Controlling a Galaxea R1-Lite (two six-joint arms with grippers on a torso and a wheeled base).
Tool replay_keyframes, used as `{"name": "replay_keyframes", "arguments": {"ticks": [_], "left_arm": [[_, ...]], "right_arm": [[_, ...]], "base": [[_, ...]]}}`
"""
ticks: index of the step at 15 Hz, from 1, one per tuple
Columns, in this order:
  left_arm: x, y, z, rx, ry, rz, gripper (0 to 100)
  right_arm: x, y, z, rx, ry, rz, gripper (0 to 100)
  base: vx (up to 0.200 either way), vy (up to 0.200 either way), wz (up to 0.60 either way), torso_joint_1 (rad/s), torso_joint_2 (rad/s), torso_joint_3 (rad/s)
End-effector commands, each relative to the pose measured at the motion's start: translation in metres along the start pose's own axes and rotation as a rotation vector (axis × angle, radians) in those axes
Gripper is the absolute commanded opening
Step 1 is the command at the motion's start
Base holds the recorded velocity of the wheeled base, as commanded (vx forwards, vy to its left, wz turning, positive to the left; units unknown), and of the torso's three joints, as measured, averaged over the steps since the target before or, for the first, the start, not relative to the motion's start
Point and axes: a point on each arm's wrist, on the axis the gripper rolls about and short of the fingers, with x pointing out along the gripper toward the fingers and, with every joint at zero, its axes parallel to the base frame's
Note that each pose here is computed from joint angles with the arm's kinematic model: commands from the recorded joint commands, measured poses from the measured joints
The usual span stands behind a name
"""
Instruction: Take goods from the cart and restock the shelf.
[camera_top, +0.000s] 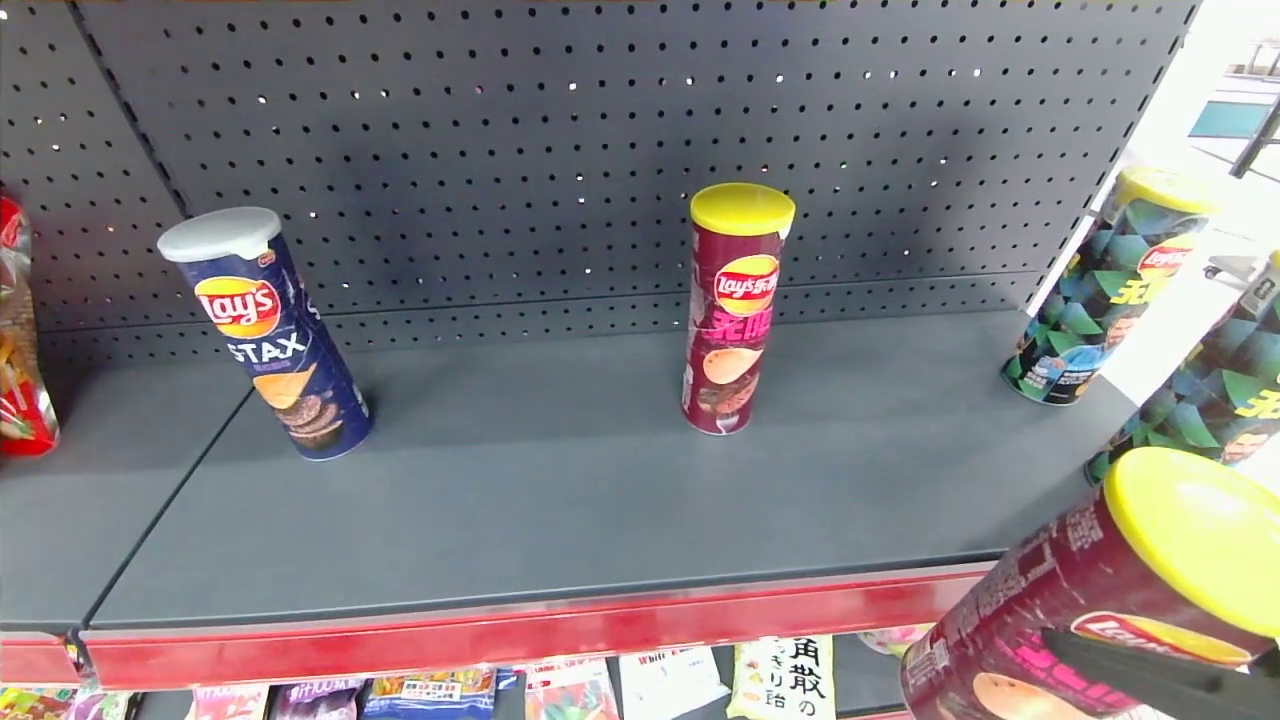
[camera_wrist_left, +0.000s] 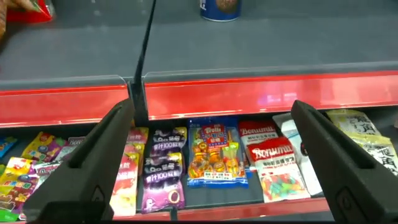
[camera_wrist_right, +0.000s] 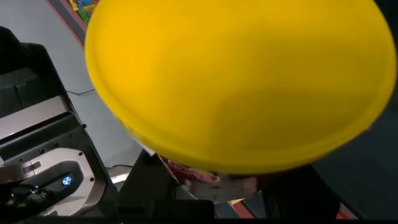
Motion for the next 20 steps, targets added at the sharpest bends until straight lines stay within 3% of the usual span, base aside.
{"name": "replay_keyframes", "arguments": {"ticks": [1,2,4,5,6,8,9,11,13,14,15,16,18,20], "left_arm": [[0.000,-0.001,0.002,0.040,-0.012,-0.041,100],[-0.004,-0.002,0.025,0.046,-0.070,-0.121,100],[0.016,-0.004,0.116,0.007,-0.048,-0.239,100],[0.029,-0.007,0.135,0.014,-0.023,-0.375,100],[0.053,-0.012,0.157,0.041,0.023,-0.510,100],[0.113,-0.023,0.190,0.103,0.097,-0.600,100],[0.138,-0.034,0.198,0.123,0.118,-0.708,100],[0.178,-0.062,0.200,0.127,0.171,-0.879,100],[0.215,-0.093,0.195,0.133,0.211,-0.972,100],[0.228,-0.108,0.192,0.149,0.199,-1.029,100],[0.235,-0.116,0.191,0.156,0.192,-1.057,100],[0.253,-0.136,0.186,0.165,0.195,-1.102,100],[0.271,-0.150,0.182,0.168,0.194,-1.112,100],[0.307,-0.170,0.175,0.202,0.145,-1.118,100]], "right_arm": [[-0.002,0.000,0.004,-0.008,-0.021,-0.003,0],[-0.003,0.000,0.006,-0.010,-0.028,-0.005,0],[-0.005,0.000,0.009,-0.015,-0.042,-0.002,0],[-0.004,0.000,0.010,-0.017,-0.043,0.001,0],[-0.004,0.000,0.012,-0.017,-0.049,-0.002,0],[-0.005,-0.001,0.015,-0.020,-0.058,-0.007,0],[-0.005,-0.001,0.017,-0.020,-0.062,-0.011,0],[-0.005,-0.002,0.017,-0.018,-0.062,-0.017,0],[-0.007,-0.001,0.016,-0.018,-0.062,-0.025,0],[-0.009,-0.001,0.016,-0.020,-0.067,-0.038,0],[-0.009,-0.001,0.017,-0.020,-0.067,-0.043,0],[-0.009,-0.001,0.017,-0.019,-0.067,-0.045,0],[-0.009,-0.001,0.017,-0.018,-0.067,-0.046,0],[-0.009,-0.001,0.017,-0.018,-0.066,-0.049,0]], "base": [[0.000,0.000,0.00,0.000,0.00,0.000],[0.000,0.000,0.00,0.000,0.00,0.000],[0.000,0.000,0.00,0.000,0.00,0.000],[0.000,0.000,0.00,0.000,0.00,0.000],[0.000,0.000,0.00,0.000,0.00,0.000],[0.000,0.000,0.00,0.000,0.00,0.000],[0.000,0.000,0.00,0.000,0.00,0.000],[0.000,0.000,0.00,0.000,0.00,0.000],[0.000,0.000,0.00,0.000,0.00,0.000],[0.000,0.000,0.00,0.000,0.00,0.000],[0.000,0.000,0.00,0.000,0.00,0.000],[0.000,0.000,0.00,0.000,0.00,0.000],[0.000,0.000,0.00,0.000,0.00,0.000],[0.000,0.000,0.00,0.000,0.00,0.000]]}}
